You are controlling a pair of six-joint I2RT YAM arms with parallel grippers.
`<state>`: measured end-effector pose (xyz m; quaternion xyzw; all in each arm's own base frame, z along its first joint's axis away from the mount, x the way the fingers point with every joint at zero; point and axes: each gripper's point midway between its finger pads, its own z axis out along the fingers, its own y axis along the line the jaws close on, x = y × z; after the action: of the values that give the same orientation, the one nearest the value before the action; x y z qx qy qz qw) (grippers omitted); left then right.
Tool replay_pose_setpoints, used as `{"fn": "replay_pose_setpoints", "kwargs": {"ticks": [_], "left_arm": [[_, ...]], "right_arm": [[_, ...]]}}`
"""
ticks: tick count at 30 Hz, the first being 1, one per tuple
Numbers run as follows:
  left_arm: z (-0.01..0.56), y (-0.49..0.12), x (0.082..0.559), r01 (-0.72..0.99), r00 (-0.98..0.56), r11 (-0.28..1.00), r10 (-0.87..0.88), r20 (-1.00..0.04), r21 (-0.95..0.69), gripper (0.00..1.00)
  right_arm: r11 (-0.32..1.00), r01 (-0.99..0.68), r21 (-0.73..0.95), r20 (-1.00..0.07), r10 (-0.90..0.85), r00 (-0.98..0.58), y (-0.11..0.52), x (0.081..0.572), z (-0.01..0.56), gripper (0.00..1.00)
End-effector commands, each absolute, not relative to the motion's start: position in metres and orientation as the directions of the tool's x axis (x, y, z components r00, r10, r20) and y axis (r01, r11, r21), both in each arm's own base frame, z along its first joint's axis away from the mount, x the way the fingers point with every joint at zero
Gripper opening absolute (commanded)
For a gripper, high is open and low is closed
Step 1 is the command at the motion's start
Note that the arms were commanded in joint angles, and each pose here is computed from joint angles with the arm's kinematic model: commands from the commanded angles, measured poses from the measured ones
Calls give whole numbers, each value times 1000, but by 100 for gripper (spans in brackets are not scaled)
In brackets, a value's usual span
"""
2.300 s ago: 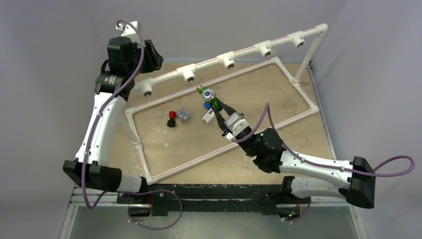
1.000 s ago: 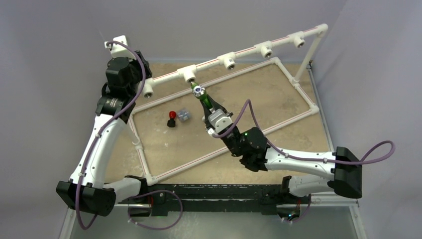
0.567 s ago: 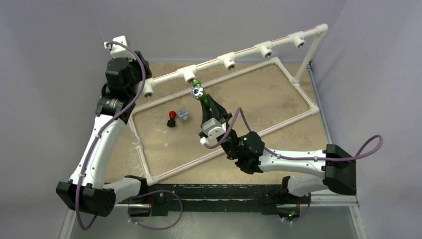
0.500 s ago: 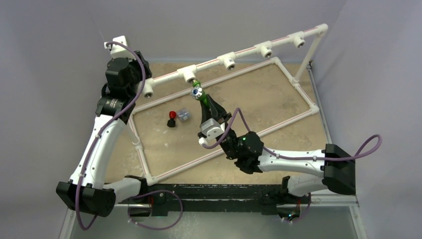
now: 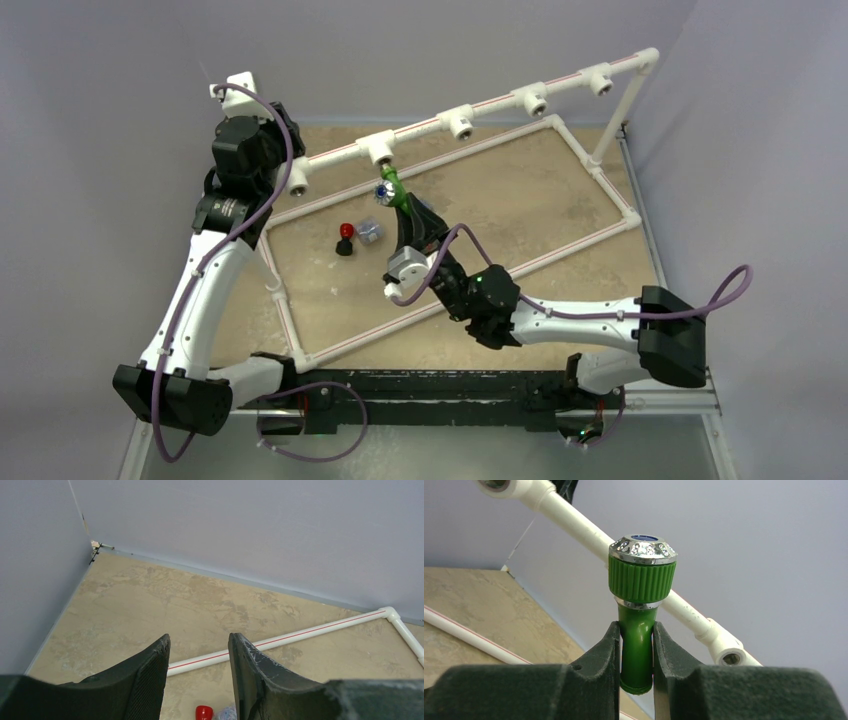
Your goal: Install the water faucets
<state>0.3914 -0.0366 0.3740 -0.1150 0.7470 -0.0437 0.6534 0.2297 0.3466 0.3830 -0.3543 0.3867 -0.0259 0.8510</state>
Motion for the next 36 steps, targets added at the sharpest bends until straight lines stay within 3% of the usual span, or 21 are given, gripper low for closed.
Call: {"fn": "replay_pose_setpoints", "kwargs": {"ticks": [1,36], "left_arm": [[320,-44,385,-107,-291,983,-178,-940,-153,45],[318,-46,387,-107,-296,984,-165,-941,-139,46]], "right_arm": [[773,-206,-600,-614,-279,738,347,224,403,0],[796,-251,-551,-647,-217,731,343,238,412,0]]}}
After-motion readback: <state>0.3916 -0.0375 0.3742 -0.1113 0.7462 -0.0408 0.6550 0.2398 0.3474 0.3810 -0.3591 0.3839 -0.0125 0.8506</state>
